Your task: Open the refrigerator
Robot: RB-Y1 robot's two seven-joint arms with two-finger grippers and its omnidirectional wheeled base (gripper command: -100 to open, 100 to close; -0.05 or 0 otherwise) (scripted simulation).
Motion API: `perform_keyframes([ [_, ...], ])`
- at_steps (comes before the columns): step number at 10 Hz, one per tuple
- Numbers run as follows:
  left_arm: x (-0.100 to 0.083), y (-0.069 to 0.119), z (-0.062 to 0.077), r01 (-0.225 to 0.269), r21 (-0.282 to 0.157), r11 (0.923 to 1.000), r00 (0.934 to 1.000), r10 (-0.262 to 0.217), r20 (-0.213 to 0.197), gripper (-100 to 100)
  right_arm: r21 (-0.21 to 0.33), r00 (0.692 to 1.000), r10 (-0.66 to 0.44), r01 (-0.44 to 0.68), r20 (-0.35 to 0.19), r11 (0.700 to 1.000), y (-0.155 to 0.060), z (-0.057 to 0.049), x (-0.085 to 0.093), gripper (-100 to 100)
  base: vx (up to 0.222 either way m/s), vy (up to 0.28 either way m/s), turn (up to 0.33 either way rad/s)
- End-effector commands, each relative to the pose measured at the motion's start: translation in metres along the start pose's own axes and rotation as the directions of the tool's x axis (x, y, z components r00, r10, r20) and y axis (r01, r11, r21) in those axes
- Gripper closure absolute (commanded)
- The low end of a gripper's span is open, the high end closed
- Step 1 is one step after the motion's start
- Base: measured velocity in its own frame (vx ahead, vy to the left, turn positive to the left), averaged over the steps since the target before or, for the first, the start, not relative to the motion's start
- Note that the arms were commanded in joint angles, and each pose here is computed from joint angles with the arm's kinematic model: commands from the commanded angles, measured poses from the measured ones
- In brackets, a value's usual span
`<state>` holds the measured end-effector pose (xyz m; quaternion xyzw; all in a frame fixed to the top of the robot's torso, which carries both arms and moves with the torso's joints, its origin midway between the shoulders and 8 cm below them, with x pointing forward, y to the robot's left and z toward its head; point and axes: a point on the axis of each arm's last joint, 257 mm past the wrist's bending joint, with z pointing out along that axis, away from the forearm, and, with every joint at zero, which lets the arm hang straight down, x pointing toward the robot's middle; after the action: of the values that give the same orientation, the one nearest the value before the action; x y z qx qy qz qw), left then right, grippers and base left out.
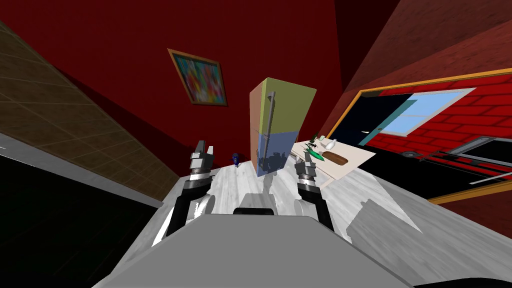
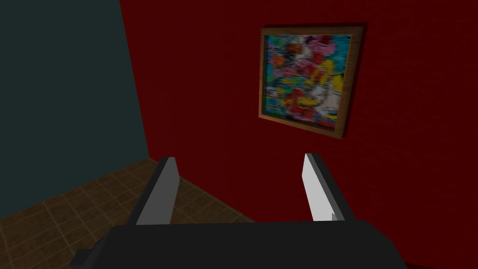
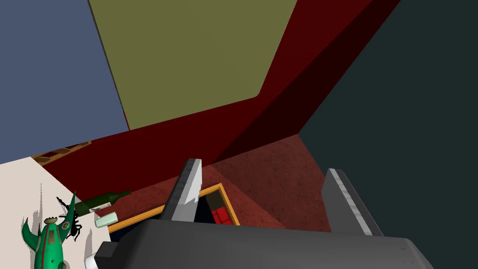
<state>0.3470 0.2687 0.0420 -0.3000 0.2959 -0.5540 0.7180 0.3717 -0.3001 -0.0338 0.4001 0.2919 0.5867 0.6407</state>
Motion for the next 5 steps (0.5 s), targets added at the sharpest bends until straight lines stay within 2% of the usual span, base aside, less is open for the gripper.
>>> perform_keyframes([
  [1, 0.0, 0.0, 0.0, 0.0, 0.0, 1.0, 1.0, 0.0, 0.0, 0, 0.0, 1.0, 0.0, 0.0, 0.0, 1.0, 0.0, 0.0, 0.0, 0, 0.0, 0.0, 0.0],
  [4, 0.0, -0.0001, 0.0, 0.0, 0.0, 1.0, 1.0, 0.0, 0.0, 0, 0.0, 1.0, 0.0, 0.0, 0.0, 1.0, 0.0001, 0.0, 0.0, 0, 0.0, 0.0, 0.0],
  [5, 0.0, -0.0001, 0.0, 0.0, 0.0, 1.0, 1.0, 0.0, 0.0, 0, 0.006, 0.999, -0.04, 0.04, -0.028, 0.999, -0.0007, -0.001, -0.0006, -100, 0.022, 0.009, 0.002],
])
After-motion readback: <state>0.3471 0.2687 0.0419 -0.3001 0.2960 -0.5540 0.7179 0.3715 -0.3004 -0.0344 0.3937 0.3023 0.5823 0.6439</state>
